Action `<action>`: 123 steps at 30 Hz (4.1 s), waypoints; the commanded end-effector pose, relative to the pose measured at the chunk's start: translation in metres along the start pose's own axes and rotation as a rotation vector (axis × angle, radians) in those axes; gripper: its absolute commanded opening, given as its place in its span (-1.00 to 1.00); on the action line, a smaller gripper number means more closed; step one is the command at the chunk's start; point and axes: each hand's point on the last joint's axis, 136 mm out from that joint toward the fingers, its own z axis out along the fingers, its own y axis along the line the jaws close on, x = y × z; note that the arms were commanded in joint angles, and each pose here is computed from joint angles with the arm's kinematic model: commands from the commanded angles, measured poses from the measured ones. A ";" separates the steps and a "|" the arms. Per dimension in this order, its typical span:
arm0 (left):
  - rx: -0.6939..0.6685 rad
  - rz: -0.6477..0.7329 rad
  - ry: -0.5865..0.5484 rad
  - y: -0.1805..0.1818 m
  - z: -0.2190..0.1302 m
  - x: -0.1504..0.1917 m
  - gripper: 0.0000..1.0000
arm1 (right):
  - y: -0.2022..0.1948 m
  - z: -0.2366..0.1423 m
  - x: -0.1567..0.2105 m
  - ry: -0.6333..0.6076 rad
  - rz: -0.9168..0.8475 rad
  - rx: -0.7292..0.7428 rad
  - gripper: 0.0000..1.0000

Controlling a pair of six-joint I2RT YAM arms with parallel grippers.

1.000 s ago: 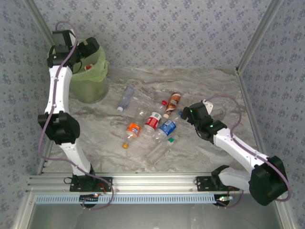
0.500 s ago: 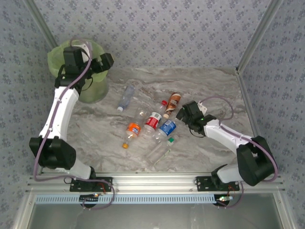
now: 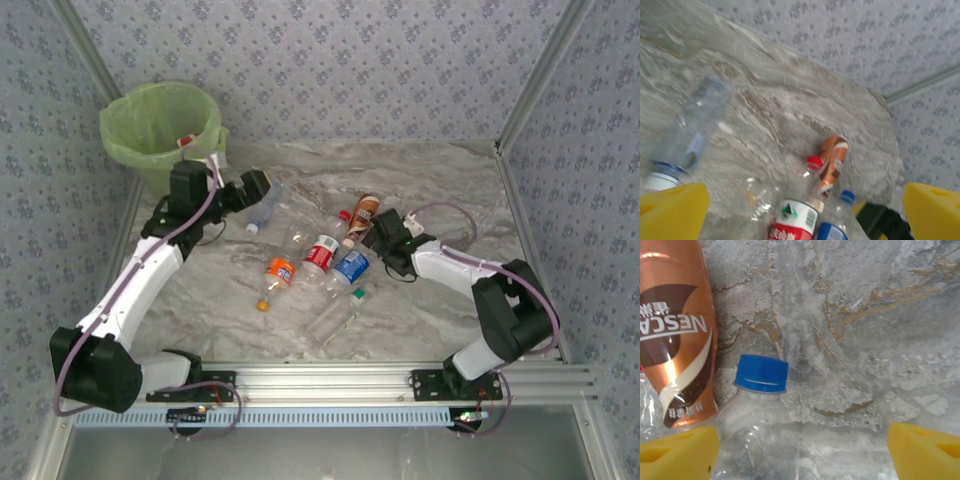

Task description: Put the plastic bottles in the bin

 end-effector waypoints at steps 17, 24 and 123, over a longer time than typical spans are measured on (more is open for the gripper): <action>0.037 0.077 0.141 -0.022 0.034 0.065 0.99 | 0.042 0.030 0.014 0.070 -0.001 -0.051 0.64; 0.021 0.063 0.151 -0.016 0.038 0.070 0.99 | 0.028 0.037 0.021 0.070 0.000 0.022 0.49; 0.595 0.441 0.695 -0.111 0.077 0.220 0.28 | 0.132 -0.131 -0.055 -0.267 -0.055 -0.713 -0.15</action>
